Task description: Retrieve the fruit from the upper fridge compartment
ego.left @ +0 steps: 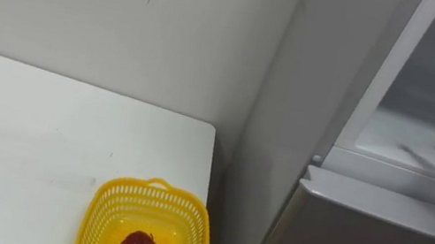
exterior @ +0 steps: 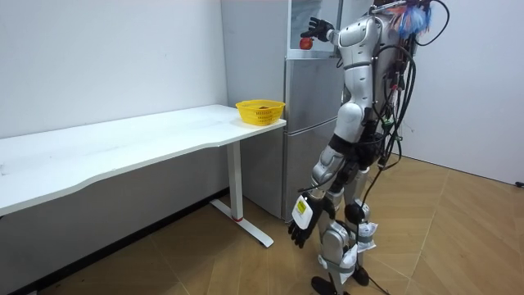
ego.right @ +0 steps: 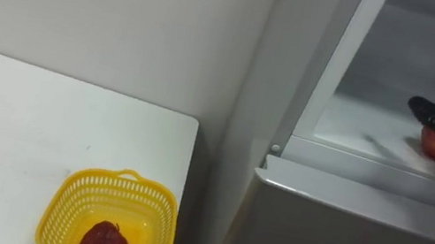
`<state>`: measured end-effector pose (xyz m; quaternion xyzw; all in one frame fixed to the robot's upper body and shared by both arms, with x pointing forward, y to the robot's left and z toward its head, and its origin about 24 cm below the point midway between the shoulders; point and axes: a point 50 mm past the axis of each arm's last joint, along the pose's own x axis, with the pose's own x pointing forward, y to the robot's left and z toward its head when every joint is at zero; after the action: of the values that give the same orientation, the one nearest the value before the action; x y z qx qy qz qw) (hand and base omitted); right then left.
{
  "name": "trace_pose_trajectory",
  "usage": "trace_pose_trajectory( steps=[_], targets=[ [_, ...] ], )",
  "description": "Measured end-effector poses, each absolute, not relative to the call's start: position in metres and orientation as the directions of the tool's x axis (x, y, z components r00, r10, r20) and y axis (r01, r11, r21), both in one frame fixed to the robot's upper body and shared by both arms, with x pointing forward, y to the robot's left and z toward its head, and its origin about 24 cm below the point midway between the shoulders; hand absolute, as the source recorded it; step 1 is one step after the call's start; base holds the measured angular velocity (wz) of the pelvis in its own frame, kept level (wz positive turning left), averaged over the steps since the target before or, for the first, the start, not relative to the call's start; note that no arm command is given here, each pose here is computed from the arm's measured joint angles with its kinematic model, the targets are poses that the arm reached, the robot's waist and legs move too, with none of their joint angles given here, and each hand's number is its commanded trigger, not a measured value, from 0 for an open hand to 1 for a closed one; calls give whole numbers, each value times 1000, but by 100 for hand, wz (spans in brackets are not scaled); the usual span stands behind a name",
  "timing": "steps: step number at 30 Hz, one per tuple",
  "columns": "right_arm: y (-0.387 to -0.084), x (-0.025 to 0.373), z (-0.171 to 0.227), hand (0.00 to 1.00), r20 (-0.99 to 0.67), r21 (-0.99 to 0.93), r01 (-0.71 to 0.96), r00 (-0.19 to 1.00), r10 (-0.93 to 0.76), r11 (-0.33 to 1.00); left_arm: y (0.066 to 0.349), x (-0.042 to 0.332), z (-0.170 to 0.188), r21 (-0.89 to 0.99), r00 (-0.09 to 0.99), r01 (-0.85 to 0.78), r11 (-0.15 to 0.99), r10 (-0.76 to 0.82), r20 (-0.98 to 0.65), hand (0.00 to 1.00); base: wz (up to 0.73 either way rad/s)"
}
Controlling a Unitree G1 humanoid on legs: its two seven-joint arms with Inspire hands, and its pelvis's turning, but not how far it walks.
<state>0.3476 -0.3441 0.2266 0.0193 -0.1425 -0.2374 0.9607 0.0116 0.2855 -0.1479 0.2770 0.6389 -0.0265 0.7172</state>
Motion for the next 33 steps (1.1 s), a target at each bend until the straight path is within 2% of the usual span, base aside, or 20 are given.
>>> trace_pose_trajectory(
  steps=[16, 27, 33],
  targets=[
    [-354, 347, 218, 0, 223, 76, 472, 851, -476, 878, 286, 8, -148, 353, 159, 393, 849, 315, -936, 0, 0],
    [-356, 349, 200, 0, 163, -59, 496, 861, -482, 866, 287, 21, -146, 373, 201, 395, 840, 317, -927, 0, 2],
    [-362, 347, 189, 0, 119, -73, 515, 855, -505, 854, 291, 21, -145, 382, 200, 394, 836, 328, -923, 0, 0]
  ],
)
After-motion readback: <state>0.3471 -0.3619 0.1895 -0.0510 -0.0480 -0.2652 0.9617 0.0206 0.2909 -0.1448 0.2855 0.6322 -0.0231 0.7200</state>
